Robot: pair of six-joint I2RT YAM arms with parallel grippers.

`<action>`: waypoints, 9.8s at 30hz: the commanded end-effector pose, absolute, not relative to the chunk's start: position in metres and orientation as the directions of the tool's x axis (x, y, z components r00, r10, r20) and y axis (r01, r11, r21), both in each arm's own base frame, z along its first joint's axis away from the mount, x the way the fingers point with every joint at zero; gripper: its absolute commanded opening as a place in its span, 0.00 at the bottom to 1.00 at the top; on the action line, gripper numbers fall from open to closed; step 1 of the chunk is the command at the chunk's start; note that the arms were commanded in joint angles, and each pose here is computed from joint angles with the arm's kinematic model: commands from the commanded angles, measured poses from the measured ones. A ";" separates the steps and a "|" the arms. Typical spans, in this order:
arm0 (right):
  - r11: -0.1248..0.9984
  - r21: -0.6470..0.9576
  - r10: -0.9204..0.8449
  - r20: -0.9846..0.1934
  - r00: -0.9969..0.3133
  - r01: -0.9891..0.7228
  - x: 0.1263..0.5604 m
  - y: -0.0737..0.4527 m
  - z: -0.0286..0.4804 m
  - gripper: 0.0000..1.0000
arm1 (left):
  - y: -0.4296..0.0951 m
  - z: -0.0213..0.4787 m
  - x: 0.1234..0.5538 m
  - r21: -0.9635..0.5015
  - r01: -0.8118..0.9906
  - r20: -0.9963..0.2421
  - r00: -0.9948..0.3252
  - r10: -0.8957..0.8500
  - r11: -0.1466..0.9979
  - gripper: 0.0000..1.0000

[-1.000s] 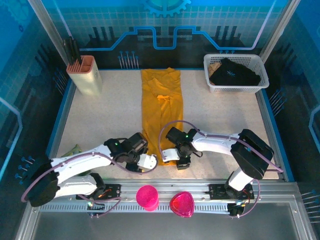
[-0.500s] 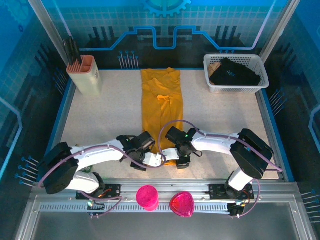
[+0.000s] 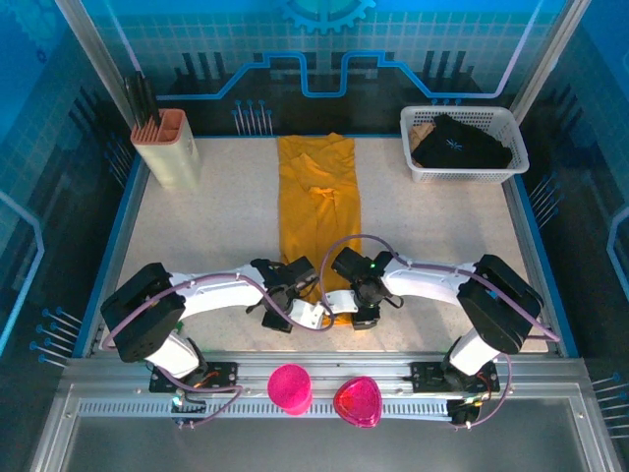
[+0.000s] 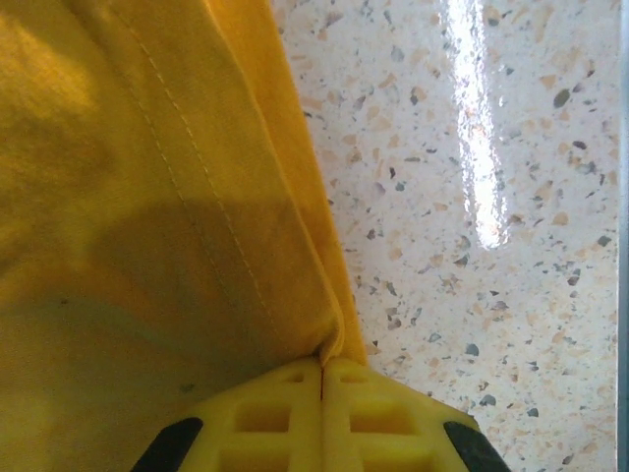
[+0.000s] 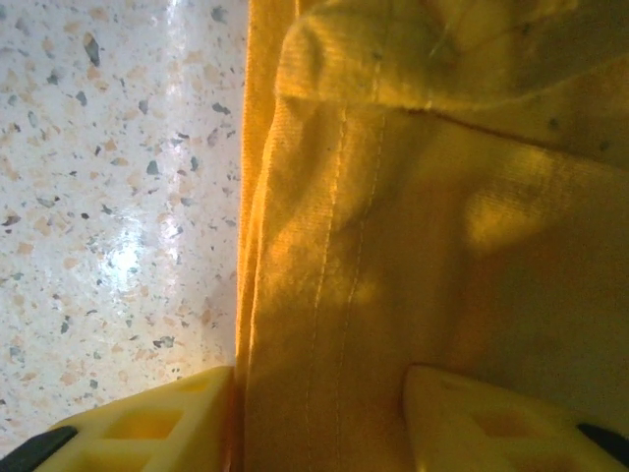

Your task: Fold and stack the t-shirts

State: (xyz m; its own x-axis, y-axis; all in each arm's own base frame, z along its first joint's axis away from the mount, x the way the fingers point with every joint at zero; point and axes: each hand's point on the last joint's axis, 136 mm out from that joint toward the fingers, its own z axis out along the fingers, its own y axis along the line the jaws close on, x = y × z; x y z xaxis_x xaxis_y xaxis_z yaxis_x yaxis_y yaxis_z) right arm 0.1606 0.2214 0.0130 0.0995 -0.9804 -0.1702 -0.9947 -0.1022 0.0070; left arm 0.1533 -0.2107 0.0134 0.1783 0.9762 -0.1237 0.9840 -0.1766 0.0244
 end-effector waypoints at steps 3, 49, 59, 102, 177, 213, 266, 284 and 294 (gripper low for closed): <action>-0.100 0.013 -0.976 -0.197 0.096 -0.995 0.156 0.224 0.012 0.33 | -0.208 0.016 0.153 0.061 0.979 -0.112 0.202 0.973 -0.196 0.00; 0.416 -0.438 -0.842 -0.518 -0.154 -0.797 0.318 0.224 0.180 0.00 | -0.200 0.203 0.320 0.585 0.725 -0.425 -0.107 0.899 0.363 0.04; 0.535 -0.483 -0.813 -0.518 -0.267 -0.693 0.402 0.219 0.143 0.00 | -0.196 0.178 0.400 0.603 0.652 -0.460 -0.188 0.868 0.460 0.00; 0.907 -0.128 -0.276 -0.900 -0.337 -0.402 0.391 0.140 0.299 0.86 | -0.169 0.367 0.361 0.491 0.377 -0.871 0.227 0.436 0.785 0.99; 0.094 -0.128 -0.984 -0.163 -0.072 -0.987 0.305 0.198 0.020 0.00 | -0.218 0.070 0.307 0.425 0.905 -0.382 0.160 0.910 0.019 0.00; 0.001 -0.439 -0.927 -0.337 0.163 -0.898 0.263 0.239 0.185 0.00 | -0.195 0.179 0.218 0.603 0.769 -0.448 0.106 0.888 0.213 0.00; 0.924 -0.329 -0.366 -0.608 -0.705 -0.195 0.533 0.170 0.103 0.55 | -0.127 0.187 0.457 0.603 0.159 -0.764 -0.164 0.624 0.781 0.94; 0.760 0.359 -0.344 -0.487 -0.803 -0.543 0.469 0.237 0.082 0.63 | -0.126 0.158 0.393 -0.027 0.114 -0.811 -0.584 0.045 0.993 0.95; 0.737 0.377 -0.361 -0.482 -0.798 -0.561 0.486 0.244 0.063 0.65 | -0.112 0.111 0.416 -0.180 -0.065 -0.709 -0.683 -0.175 0.982 0.96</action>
